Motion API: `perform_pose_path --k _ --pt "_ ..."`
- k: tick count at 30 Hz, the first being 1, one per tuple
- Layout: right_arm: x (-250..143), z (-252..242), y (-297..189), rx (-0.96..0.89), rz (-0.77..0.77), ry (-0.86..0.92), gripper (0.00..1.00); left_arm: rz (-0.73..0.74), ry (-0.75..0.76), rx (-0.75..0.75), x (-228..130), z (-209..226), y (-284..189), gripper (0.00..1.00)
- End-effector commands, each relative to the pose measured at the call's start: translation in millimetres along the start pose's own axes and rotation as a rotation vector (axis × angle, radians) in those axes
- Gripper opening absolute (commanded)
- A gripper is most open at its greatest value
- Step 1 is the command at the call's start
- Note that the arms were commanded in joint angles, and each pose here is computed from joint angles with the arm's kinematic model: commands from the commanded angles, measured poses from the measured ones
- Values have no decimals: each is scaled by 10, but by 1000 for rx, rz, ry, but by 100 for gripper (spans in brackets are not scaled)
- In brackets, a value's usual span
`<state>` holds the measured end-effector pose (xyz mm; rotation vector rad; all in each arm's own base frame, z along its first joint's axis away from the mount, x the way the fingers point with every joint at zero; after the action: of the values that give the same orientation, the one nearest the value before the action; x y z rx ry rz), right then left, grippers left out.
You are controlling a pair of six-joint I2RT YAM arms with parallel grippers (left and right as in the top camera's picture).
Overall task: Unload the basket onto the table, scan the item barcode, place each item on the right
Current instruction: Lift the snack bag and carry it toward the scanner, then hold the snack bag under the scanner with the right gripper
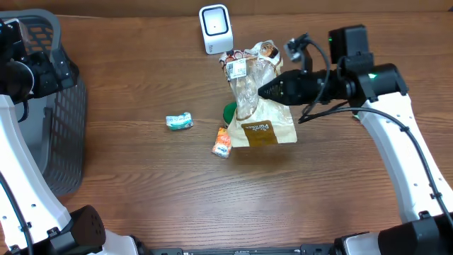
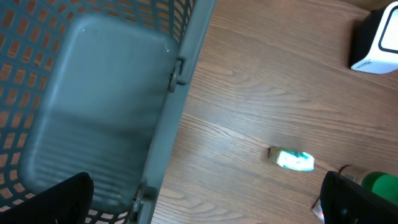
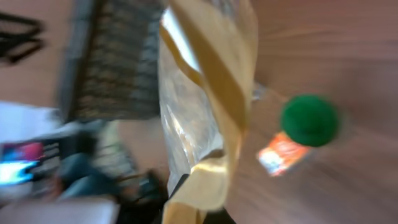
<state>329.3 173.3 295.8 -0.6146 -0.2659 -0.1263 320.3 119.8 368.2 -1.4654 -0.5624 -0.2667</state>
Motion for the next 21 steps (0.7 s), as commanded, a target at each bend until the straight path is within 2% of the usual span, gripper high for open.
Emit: perform_pose_path --k 1,8,13,21 --pt "334 122 -189 -277 -198 -75 4 0 20 -4 12 -7 14 100" --pt "1082 99 -299 -742 -494 -193 4 1 20 -4 11 -8 14 99" --pt "1628 -119 46 -1002 -635 -391 4 0 20 -4 12 -7 14 99" --pt "2070 -377 901 -1132 -597 -795 4 1 20 -4 11 -8 14 99"
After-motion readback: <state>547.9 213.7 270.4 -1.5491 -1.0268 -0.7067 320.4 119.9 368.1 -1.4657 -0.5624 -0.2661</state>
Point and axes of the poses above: each gripper's point midway between its finger pads, its own y axis out along the fingers, its own z axis along the line the jaws close on, x = y × z, the point moved 4 cm from there along -y, back along the fingers, and after that the axes turned 11 degrees about y, right-handed, at the moved point
